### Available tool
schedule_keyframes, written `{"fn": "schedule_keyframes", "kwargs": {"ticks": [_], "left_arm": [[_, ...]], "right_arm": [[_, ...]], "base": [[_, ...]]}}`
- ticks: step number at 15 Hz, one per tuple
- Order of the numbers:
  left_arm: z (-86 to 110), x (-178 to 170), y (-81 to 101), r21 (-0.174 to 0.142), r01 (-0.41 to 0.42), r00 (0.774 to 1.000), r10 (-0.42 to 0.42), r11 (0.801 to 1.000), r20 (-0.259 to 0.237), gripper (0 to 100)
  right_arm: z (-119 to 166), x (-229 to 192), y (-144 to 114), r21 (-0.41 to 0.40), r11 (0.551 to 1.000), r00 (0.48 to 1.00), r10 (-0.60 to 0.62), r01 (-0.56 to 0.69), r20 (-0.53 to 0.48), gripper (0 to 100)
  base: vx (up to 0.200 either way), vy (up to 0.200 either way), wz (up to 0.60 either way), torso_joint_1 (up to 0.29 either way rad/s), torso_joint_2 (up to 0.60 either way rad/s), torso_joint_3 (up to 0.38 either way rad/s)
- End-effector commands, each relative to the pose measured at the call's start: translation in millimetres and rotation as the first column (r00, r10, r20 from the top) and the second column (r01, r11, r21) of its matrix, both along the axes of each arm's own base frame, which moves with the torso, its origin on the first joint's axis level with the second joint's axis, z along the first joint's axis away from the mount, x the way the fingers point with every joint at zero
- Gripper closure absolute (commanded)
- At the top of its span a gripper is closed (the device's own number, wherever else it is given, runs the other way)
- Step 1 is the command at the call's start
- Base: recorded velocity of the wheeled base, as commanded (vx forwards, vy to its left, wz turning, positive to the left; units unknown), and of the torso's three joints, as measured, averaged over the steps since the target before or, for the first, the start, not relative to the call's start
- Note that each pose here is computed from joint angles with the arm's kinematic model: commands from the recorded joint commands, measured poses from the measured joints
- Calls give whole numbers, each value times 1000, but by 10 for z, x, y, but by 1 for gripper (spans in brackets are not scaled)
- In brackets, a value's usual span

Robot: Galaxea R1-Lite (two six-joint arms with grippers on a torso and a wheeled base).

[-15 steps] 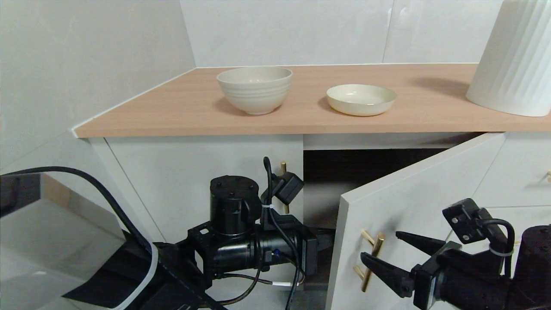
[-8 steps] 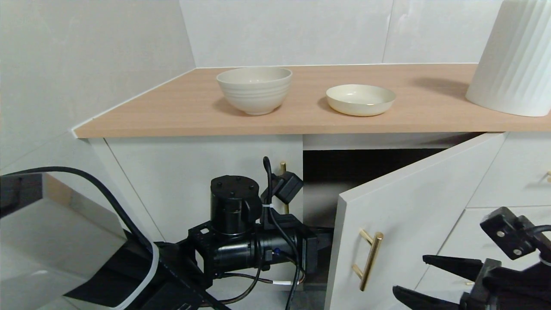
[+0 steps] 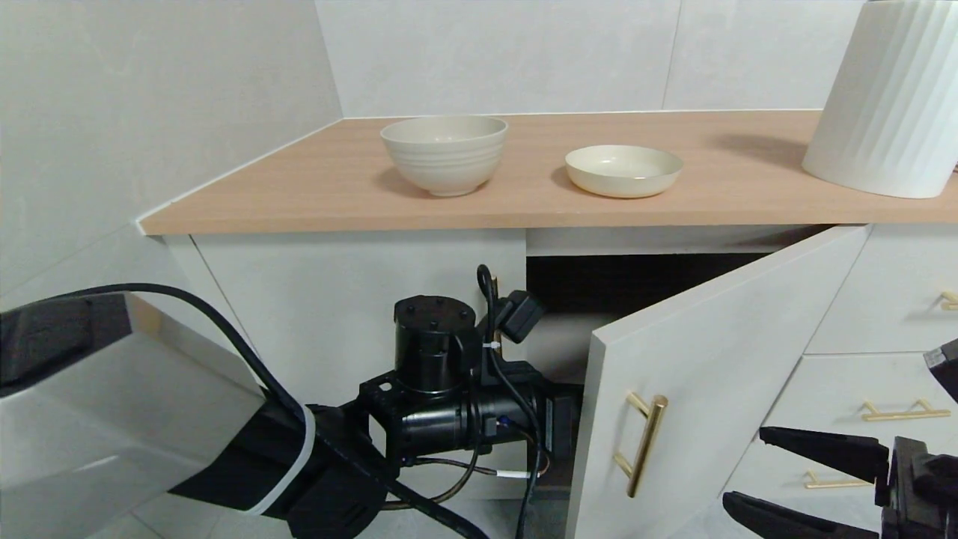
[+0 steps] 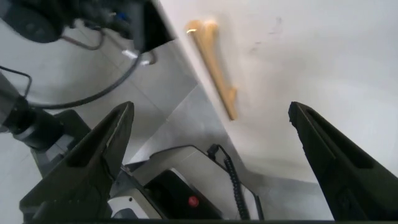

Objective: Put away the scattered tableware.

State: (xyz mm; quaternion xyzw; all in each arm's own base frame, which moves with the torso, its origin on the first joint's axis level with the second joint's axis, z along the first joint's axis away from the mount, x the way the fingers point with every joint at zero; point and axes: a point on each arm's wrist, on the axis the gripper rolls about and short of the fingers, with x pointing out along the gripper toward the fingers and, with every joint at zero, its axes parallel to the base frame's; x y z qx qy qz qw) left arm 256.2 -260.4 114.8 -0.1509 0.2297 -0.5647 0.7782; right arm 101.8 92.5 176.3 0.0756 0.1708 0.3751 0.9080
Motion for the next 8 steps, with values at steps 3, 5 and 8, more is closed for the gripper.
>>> {"fn": "schedule_keyframes", "kwargs": {"ticks": [3, 5, 8], "left_arm": [[81, -121, -60, 9, 32, 999, -32, 999, -12, 100], [101, -127, -54, 7, 32, 999, -32, 999, -12, 100], [40, -107, -74, 19, 32, 999, -31, 999, -28, 100]], "right_arm": [[17, -25, -21, 8, 1000, 1000, 2, -2, 11, 0], [27, -36, -30, 13, 1000, 1000, 3, -3, 17, 0], [27, -36, -29, 14, 1000, 1000, 6, -6, 16, 0]], "base": [[0, 0, 0, 0, 0, 0], [0, 0, 0, 0, 0, 0], [-200, 0, 0, 12, 6, 2]]}}
